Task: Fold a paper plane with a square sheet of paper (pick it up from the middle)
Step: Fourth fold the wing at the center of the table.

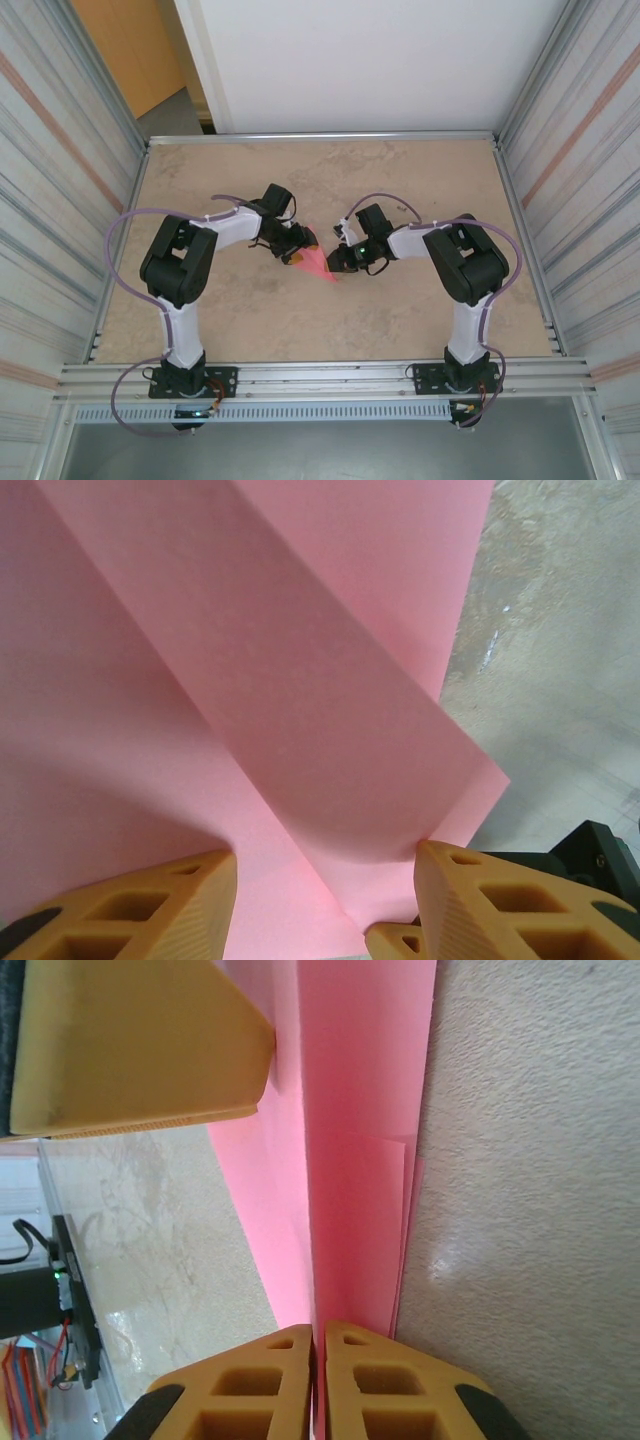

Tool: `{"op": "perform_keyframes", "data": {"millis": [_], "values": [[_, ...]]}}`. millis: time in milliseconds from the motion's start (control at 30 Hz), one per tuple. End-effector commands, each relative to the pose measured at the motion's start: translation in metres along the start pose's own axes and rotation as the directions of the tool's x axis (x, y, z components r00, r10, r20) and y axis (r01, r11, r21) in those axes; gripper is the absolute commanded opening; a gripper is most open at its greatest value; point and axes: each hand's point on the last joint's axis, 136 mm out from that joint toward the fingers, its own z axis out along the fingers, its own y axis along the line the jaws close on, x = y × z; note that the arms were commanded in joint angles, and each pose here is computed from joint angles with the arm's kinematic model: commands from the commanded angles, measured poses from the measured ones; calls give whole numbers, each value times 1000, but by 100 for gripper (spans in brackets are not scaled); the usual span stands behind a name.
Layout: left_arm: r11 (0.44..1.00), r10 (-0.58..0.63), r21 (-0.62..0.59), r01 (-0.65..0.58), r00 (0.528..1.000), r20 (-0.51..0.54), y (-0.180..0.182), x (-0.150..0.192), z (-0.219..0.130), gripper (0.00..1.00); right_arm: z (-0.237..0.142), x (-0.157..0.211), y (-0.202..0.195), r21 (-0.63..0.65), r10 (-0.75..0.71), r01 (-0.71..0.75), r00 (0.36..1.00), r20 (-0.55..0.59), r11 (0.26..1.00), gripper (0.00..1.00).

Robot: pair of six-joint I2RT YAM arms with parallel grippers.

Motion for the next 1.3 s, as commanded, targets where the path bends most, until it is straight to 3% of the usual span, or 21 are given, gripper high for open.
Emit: {"op": "perform_keyframes", "data": {"millis": [0,267,567,1000,1267], "values": [[990,-45,-135,37,997,-57,43,17,19,51,4,7,-6,-14,42,-43,998,-37,999,9],[997,74,-6,-74,997,4,-7,-1,-6,51,4,5,-6,-38,72,-73,997,-38,997,8],[966,185,152,-211,968,168,-53,-16,-62,51,3,4,-8,-56,109,-112,993,-43,992,6],[930,164,313,-193,980,117,-48,-7,-28,17,4,1,-11,-66,144,-147,989,-43,987,6],[934,148,315,-166,986,83,-38,-8,-8,10,5,2,-13,-69,157,-161,986,-50,985,7]]}}
